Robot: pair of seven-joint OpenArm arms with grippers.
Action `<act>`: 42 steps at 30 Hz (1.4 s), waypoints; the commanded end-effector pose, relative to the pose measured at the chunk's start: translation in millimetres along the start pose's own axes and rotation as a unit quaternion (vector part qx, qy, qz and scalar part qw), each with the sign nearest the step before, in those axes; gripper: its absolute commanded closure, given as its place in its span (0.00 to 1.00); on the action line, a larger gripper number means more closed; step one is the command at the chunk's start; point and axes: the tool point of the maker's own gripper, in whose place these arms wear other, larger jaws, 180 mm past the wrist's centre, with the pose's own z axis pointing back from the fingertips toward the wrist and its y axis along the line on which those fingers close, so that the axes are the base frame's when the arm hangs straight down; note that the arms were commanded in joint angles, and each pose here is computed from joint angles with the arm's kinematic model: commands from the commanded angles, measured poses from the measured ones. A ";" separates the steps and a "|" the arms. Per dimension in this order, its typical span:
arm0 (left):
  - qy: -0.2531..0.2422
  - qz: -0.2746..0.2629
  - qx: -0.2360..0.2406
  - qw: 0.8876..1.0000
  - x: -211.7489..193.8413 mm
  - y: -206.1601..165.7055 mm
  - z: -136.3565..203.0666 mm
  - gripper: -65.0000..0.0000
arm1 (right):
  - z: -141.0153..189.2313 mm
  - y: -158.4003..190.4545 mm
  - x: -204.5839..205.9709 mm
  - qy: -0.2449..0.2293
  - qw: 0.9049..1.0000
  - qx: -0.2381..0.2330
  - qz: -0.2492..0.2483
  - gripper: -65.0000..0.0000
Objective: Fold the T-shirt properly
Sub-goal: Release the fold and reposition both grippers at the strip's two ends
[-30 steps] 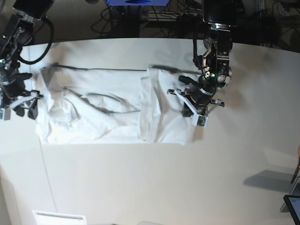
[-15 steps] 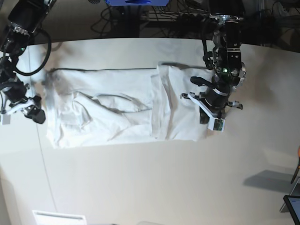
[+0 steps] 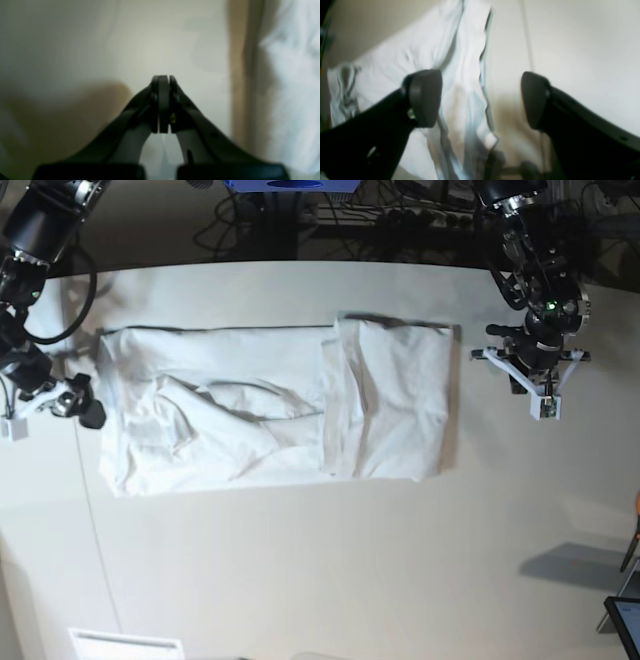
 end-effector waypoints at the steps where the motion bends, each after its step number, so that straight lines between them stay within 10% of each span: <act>1: -0.007 0.001 -0.011 1.000 4.2 7.0 1.0 1.00 | 5.3 2.8 20.8 -0.026 0.999 0.009 0.020 0.25; 19: 0.005 0.094 -0.188 0.978 -10.2 -29.8 -30.4 1.00 | -5.3 9.0 -6.5 0.015 1.000 0.023 0.008 0.25; 42: 0.000 0.133 -0.218 0.967 7.0 -51.9 -52.3 1.00 | -30.8 46.1 -36.1 0.062 0.996 0.068 0.022 0.25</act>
